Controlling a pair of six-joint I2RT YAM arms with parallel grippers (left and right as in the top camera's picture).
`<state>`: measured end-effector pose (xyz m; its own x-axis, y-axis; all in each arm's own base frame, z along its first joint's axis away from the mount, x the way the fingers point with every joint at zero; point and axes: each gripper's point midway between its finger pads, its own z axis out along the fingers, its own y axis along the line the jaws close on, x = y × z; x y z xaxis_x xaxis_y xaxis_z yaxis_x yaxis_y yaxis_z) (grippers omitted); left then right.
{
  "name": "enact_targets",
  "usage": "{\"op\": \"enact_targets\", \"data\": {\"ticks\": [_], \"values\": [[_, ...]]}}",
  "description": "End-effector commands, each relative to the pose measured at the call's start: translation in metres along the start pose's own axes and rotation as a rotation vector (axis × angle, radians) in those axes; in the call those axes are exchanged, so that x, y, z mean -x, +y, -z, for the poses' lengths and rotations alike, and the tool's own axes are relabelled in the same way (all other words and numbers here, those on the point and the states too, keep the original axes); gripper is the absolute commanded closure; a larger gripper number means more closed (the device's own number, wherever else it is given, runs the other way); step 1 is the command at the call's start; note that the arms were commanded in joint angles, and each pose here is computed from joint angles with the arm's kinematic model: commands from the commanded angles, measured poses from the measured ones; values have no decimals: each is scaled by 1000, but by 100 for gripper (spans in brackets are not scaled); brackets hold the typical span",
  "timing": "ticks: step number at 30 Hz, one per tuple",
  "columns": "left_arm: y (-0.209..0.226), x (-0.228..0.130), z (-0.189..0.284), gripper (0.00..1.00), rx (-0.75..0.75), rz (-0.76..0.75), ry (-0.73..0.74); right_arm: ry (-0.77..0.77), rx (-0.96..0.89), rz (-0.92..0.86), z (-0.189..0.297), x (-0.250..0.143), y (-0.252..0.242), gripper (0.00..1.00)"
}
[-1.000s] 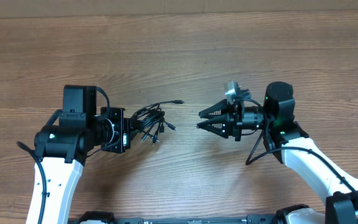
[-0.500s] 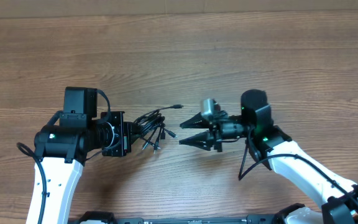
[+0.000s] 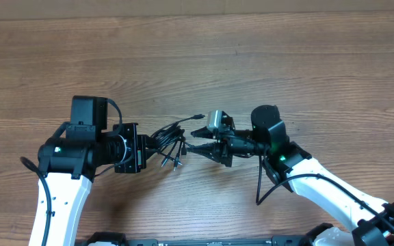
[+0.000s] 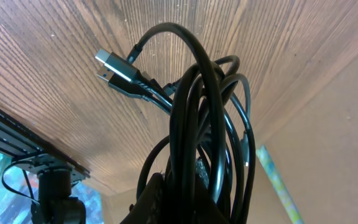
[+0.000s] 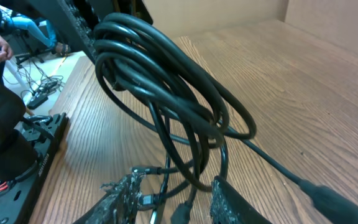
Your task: Untangle cables
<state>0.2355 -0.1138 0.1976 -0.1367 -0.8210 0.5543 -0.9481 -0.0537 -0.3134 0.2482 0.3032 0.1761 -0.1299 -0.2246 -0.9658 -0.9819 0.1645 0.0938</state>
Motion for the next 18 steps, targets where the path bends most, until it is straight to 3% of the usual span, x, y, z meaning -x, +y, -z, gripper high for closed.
{"op": "enact_targets", "data": {"ticks": [1, 8, 18], "values": [[-2, -14, 2, 96, 4, 17, 39, 5, -29, 19, -5, 2, -3, 64], [2, -20, -6, 95, 37, 32, 44, 0, -28, 24, -5, 3, -2, 70], [0, -19, -11, 96, 48, 54, 43, 16, -41, 11, -5, -1, -4, 93]]}}
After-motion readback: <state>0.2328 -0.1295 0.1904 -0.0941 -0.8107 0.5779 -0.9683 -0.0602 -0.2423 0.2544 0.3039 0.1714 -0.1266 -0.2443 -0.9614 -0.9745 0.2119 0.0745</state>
